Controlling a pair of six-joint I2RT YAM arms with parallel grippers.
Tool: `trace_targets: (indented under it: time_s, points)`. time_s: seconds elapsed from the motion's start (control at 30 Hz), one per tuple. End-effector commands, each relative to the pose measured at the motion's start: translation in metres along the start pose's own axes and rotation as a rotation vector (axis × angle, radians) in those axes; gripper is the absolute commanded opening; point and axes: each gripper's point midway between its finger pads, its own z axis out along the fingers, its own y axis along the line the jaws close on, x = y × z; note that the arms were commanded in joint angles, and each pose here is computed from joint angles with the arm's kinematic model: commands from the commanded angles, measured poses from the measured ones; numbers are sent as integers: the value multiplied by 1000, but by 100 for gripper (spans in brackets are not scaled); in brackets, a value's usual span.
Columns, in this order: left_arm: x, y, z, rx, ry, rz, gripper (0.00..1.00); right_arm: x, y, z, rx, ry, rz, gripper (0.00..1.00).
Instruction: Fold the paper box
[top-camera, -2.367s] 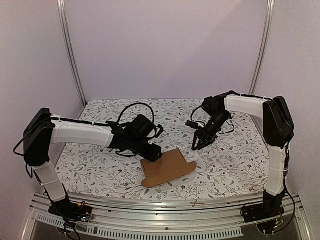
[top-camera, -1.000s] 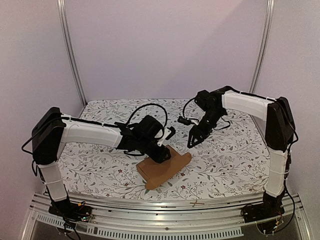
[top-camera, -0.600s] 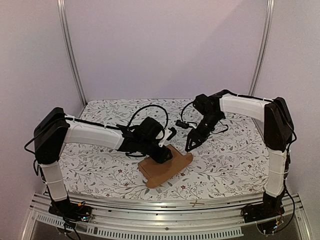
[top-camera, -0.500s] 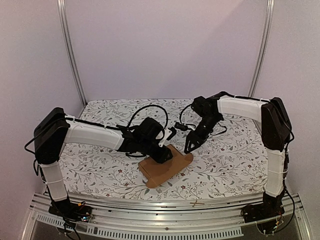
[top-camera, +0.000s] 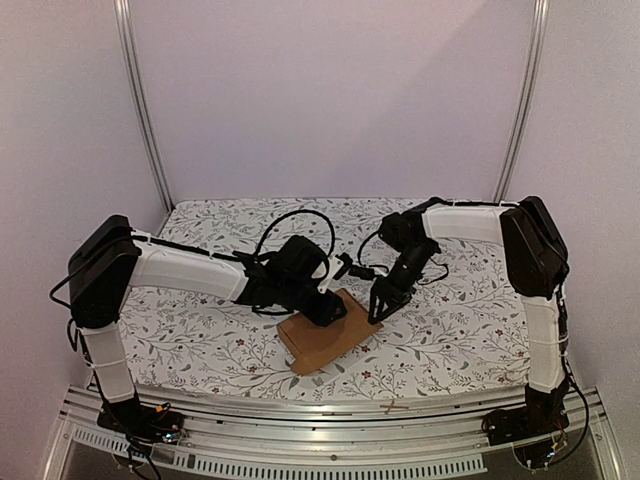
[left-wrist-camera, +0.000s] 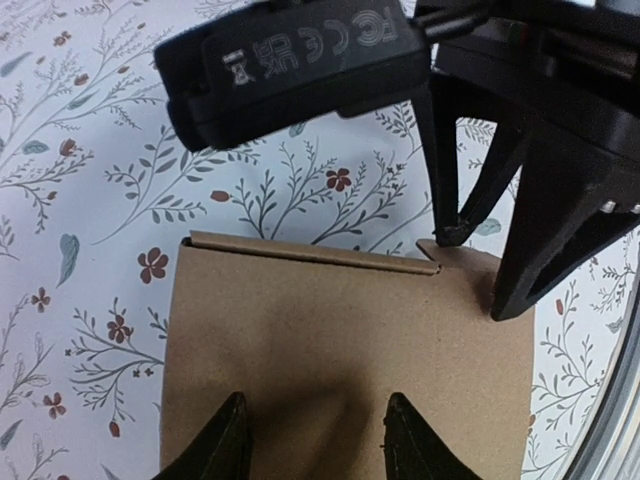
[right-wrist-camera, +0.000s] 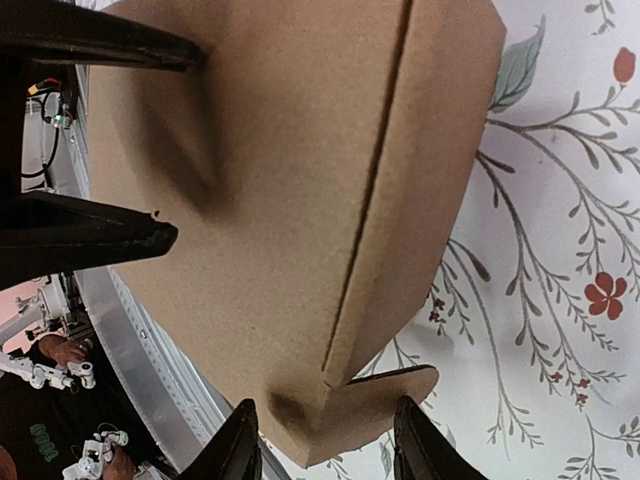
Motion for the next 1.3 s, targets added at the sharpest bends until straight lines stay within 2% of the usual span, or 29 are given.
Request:
trace_targets:
  time_s: [0.0,0.27,0.47,0.63,1.0,1.2,1.27]
  points:
    - [47,5,14,-9,142,-27,45,6,18,8,-139,27,53,42]
    - [50,7,13,-26,147,-42,45,-1,22,13,-335,12,192,33]
    - [54,8,15,-33,155,-54,45,8,8,19,-283,43,226,37]
    - [57,9,15,-37,164,-63,45,12,13,15,-287,35,225,39]
    - [56,10,15,-48,165,-83,44,2,34,18,-511,9,299,38]
    - [56,10,17,-51,167,-88,44,3,33,21,-523,13,319,35]
    - [56,10,17,-52,167,-95,44,8,26,28,-467,33,317,38]
